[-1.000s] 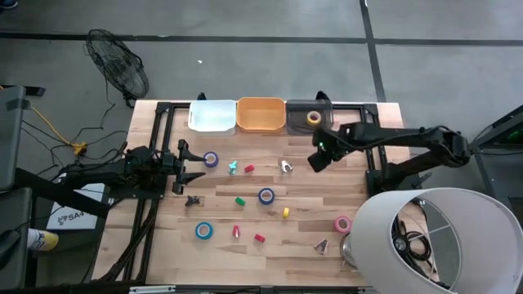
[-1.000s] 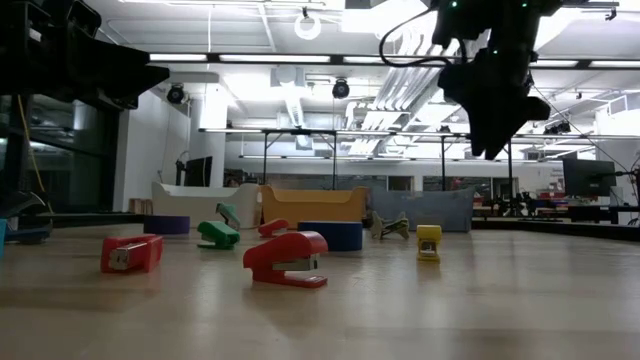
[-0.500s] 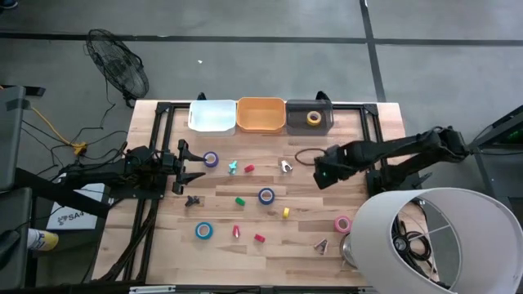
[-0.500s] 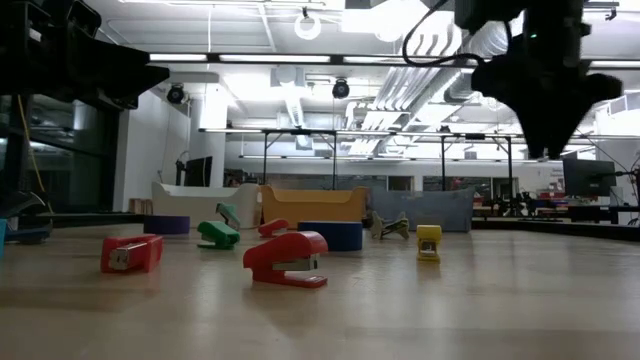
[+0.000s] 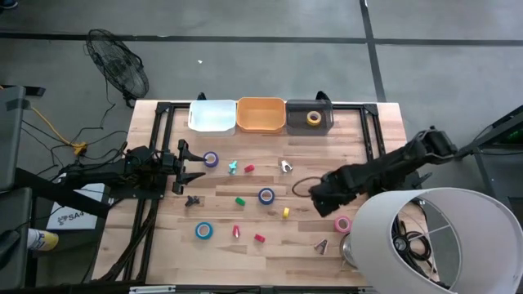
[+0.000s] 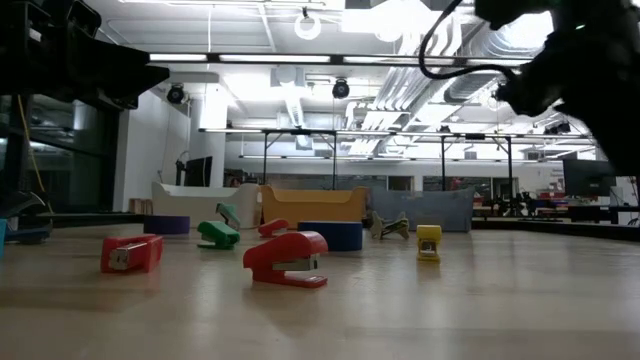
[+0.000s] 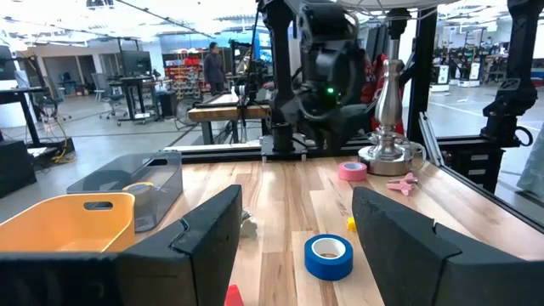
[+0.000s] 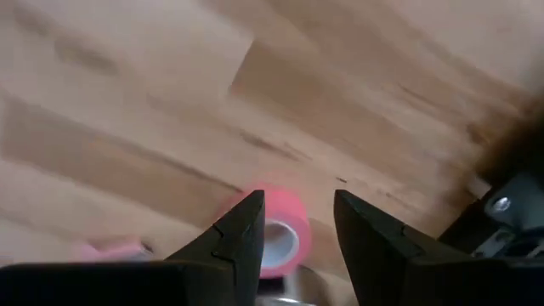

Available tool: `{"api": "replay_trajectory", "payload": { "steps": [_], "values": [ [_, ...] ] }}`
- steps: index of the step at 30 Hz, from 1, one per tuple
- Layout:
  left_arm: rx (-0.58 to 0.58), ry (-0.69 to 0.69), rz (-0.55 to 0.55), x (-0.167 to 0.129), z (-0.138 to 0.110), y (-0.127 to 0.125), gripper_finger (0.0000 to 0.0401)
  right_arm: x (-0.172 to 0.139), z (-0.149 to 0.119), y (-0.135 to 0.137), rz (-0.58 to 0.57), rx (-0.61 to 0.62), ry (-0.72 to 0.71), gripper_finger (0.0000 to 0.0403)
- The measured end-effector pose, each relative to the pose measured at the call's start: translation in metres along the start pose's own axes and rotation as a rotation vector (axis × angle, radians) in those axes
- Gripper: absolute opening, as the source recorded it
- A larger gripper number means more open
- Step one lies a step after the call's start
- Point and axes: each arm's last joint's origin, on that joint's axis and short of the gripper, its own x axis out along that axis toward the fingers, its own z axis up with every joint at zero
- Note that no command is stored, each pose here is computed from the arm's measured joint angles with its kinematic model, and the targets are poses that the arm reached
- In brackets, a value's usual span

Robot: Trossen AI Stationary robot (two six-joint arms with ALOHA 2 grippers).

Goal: Pick and place Stapler, Stapler remover, tape
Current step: Put the pink tape into the gray bin

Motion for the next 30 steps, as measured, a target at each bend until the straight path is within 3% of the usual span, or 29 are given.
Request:
{"api": "replay_trajectory", "payload": {
  "steps": [5,14,30],
  "values": [
    [0.0,0.0,0.0,0.0,0.0,0.0,0.0221,0.008,-0.015,0.006,-0.035,-0.28,0.007,0.0134],
    [0.0,0.0,0.0,0.0,0.0,0.0,0.0221,0.016,-0.037,0.011,-0.086,-0.541,0.013,0.0134],
    [0.0,0.0,0.0,0.0,0.0,0.0,0.0221,0.03,-0.06,0.019,-0.141,-0.678,-0.067,0.0134]
  ]
}}
